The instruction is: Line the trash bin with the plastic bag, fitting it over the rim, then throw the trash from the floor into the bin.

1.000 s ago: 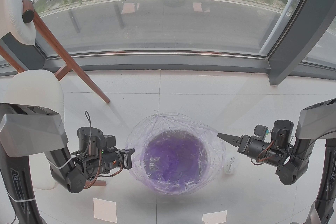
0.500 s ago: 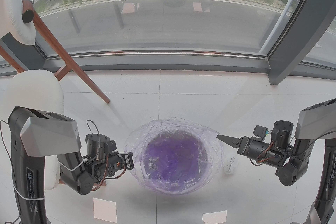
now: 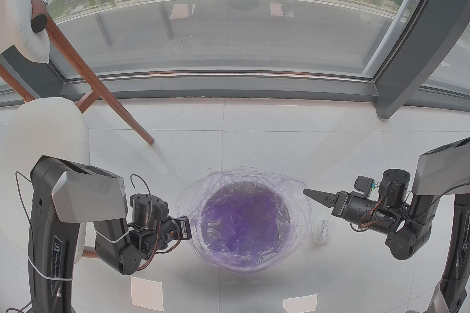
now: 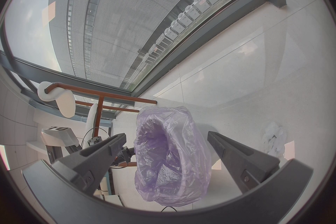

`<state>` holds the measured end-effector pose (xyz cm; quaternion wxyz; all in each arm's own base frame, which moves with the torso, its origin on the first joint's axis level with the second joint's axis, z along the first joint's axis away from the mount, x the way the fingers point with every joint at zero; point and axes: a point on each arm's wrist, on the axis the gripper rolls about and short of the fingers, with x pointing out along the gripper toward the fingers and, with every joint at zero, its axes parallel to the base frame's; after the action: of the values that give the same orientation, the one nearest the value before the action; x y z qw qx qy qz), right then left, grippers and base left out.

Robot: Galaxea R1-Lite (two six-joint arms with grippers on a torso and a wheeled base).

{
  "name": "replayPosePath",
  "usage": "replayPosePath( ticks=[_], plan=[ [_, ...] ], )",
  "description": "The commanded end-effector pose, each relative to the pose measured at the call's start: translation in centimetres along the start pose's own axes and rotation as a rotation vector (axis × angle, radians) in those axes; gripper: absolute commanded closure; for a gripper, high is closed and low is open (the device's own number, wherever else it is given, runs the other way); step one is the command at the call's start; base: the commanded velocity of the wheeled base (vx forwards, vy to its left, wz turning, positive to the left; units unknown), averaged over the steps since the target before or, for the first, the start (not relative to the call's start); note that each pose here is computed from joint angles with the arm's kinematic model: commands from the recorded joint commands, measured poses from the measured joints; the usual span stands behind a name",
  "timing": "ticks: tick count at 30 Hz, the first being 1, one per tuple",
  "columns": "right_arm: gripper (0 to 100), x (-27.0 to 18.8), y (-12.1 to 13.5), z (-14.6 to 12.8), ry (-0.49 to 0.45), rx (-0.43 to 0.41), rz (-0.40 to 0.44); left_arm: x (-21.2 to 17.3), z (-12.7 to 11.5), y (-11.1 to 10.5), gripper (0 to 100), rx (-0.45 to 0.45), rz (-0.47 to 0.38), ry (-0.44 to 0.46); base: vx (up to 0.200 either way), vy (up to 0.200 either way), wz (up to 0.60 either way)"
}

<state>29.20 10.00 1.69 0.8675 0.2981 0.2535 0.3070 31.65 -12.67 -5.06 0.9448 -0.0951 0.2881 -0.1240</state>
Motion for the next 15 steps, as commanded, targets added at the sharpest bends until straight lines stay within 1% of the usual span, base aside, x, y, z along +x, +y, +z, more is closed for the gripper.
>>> replayPosePath(
  ticks=[1, 5, 9, 10, 13, 14, 15],
  plan=[
    [0, 0.2, 0.0, 0.1, -0.008, -0.007, 0.008, 0.3, -0.4, 0.1, 100, 0.000, 0.004, 0.009, 0.000, 0.000, 0.00],
    [0, 0.2, -0.1, 0.0, -0.006, -0.008, 0.005, 0.8, -0.8, 0.0, 100, 0.002, 0.000, 0.017, 0.000, 0.000, 0.00],
    [0, 0.1, -0.4, -0.2, -0.012, -0.019, -0.023, 1.0, -0.8, 0.0, 100, 0.004, -0.004, 0.012, 0.000, 0.000, 0.00],
    [0, 0.2, -0.5, -0.2, -0.012, -0.018, -0.029, 0.7, -0.7, -0.1, 0, 0.004, -0.004, 0.012, 0.000, 0.000, 0.00],
    [0, 0.1, -0.6, -0.2, -0.014, -0.017, -0.031, 0.5, -0.2, -0.1, 0, 0.002, -0.005, -0.007, 0.000, 0.000, 0.00],
    [0, 0.1, -0.6, -0.2, -0.014, -0.016, -0.031, -0.2, 0.7, -0.4, 0, 0.000, -0.009, -0.048, 0.000, 0.000, 0.00],
    [0, 0.1, -0.6, -0.2, -0.013, -0.016, -0.030, -0.7, 0.9, -0.4, 0, -0.001, -0.011, -0.058, 0.000, 0.000, 0.00]
  ],
)
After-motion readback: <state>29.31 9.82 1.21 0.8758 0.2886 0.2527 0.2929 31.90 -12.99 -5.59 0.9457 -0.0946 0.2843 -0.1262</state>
